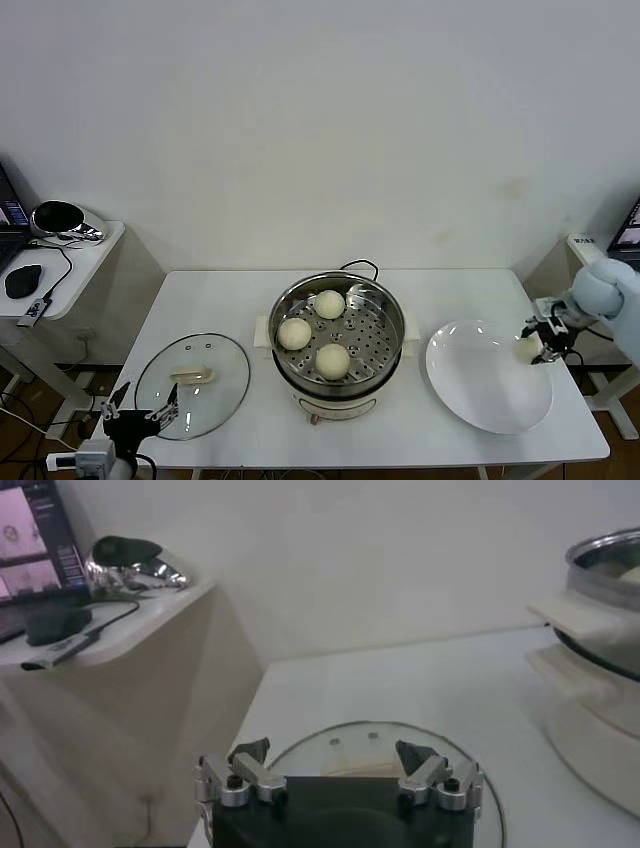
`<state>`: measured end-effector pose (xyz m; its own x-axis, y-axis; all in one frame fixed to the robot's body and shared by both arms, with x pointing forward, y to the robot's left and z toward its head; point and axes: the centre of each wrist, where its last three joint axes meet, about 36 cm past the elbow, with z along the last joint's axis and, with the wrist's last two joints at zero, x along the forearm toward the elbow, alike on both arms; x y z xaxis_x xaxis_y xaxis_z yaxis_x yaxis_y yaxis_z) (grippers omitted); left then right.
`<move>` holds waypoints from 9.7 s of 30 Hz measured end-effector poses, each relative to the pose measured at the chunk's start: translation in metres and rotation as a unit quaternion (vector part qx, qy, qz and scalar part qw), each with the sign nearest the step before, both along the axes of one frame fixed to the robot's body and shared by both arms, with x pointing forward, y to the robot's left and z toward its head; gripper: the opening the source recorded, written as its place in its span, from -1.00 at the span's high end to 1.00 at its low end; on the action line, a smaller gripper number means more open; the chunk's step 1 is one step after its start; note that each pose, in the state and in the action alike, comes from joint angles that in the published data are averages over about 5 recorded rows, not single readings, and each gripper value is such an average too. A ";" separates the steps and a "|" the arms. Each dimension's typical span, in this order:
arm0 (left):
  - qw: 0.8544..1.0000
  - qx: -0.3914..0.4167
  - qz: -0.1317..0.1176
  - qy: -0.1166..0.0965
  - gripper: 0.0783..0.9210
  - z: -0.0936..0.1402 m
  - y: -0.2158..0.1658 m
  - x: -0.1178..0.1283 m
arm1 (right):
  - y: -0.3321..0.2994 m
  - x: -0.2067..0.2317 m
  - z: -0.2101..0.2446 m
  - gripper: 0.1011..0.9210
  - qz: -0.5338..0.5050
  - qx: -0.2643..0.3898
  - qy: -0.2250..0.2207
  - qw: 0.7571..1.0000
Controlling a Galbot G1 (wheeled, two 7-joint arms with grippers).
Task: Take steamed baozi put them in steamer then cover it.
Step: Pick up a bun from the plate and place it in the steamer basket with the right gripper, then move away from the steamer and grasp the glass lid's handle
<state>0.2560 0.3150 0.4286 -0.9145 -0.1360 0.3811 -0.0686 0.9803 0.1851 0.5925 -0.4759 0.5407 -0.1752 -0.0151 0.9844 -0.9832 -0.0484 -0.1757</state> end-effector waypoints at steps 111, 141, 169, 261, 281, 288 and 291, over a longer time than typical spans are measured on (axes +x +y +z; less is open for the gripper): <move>0.998 -0.051 -0.006 -0.046 -0.77 0.002 -0.006 0.023 | 0.204 0.014 0.140 -0.76 -0.032 0.245 -0.096 0.964; 0.997 -0.047 -0.014 -0.058 -0.77 -0.010 -0.007 0.035 | 0.057 -0.129 -0.044 -0.76 -0.356 0.586 -0.396 0.611; 0.887 0.441 -0.101 -0.095 -0.77 -0.079 -0.003 0.008 | 0.086 -0.227 -0.178 -0.76 -0.519 0.589 -0.405 0.469; 0.777 0.620 -0.109 0.003 -0.77 -0.172 -0.009 0.098 | 0.110 -0.250 -0.209 -0.76 -0.533 0.573 -0.426 0.454; 0.779 0.616 -0.116 -0.005 0.02 -0.179 -0.012 0.104 | 0.111 -0.250 -0.210 -0.76 -0.535 0.573 -0.426 0.452; 0.779 0.615 -0.124 -0.008 0.49 -0.185 -0.014 0.105 | 0.110 -0.250 -0.211 -0.76 -0.536 0.572 -0.427 0.451; 0.779 0.615 -0.126 -0.008 0.69 -0.186 -0.014 0.106 | 0.110 -0.251 -0.211 -0.76 -0.536 0.571 -0.427 0.451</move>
